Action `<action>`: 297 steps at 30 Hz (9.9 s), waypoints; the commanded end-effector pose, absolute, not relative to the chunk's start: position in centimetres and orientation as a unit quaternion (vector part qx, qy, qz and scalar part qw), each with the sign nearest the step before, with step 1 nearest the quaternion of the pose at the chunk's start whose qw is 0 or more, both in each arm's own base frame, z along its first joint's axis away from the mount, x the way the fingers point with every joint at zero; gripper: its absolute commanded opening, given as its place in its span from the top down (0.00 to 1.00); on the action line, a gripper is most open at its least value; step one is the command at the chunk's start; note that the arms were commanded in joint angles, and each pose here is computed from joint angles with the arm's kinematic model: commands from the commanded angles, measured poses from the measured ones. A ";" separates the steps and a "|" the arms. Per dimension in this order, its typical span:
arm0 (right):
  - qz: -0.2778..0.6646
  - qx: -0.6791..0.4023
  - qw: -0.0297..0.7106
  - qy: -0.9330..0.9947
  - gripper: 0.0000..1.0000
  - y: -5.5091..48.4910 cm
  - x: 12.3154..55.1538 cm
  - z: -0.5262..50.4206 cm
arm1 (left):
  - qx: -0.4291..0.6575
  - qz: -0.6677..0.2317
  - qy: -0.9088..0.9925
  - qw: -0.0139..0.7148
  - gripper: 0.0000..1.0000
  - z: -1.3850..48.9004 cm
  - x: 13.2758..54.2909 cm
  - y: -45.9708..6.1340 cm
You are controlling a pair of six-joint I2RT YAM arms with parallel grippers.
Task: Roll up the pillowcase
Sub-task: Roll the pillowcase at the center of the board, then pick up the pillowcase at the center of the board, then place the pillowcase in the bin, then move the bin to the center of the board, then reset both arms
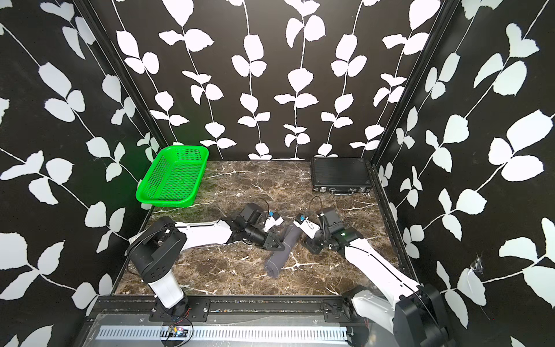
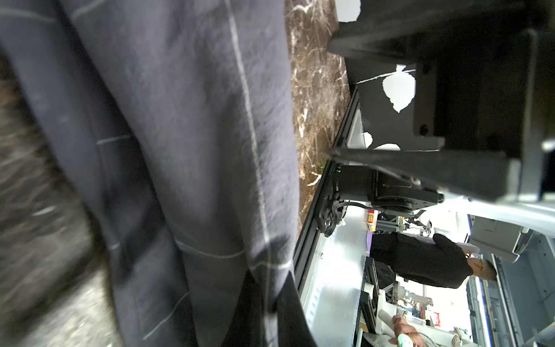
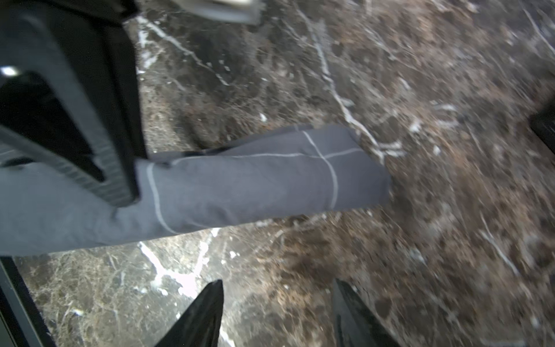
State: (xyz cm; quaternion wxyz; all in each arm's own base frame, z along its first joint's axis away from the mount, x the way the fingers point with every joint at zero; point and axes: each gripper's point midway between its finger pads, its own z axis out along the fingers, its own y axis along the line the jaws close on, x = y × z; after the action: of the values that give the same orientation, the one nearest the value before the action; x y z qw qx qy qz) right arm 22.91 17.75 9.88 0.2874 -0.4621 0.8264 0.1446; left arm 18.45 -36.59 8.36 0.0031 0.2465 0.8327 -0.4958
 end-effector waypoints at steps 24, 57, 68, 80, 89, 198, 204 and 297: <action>0.167 -0.389 0.339 0.840 0.38 25.6 29.4 12.9 | 0.249 -0.367 0.896 0.012 0.66 3.2 20.6 -30.0; 0.231 -0.176 0.259 0.921 0.41 22.4 29.7 8.5 | 0.395 -0.105 0.889 0.207 0.48 13.1 20.0 -33.1; 0.160 -0.074 0.303 0.936 0.34 11.7 29.1 11.0 | 0.431 -0.022 0.880 0.201 0.48 9.2 17.3 -37.1; 0.129 -0.041 0.320 0.938 0.33 7.9 29.5 11.6 | 0.445 0.089 0.876 0.164 0.47 4.5 17.9 -36.0; 0.123 -0.049 0.325 0.936 0.33 7.7 29.5 11.8 | 0.449 0.158 0.871 0.119 0.50 2.7 17.9 -33.5; 0.091 -0.099 0.424 0.896 0.01 10.3 37.5 20.1 | 0.416 0.289 0.831 0.230 0.33 12.7 55.0 9.1; 0.091 -0.112 0.425 0.894 0.01 10.9 37.8 20.3 | 0.436 0.221 0.841 0.233 0.25 12.8 52.2 7.6; -0.083 0.054 0.506 0.857 0.01 -2.1 36.8 14.3 | 0.093 0.049 0.884 0.456 0.01 13.1 35.6 -5.1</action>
State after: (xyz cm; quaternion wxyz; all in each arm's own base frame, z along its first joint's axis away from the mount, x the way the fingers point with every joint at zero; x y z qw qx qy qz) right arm 36.51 -0.64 14.37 0.4926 0.0265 0.8680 -0.0565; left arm 34.62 -4.75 11.99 0.4000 0.1217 0.9070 0.0504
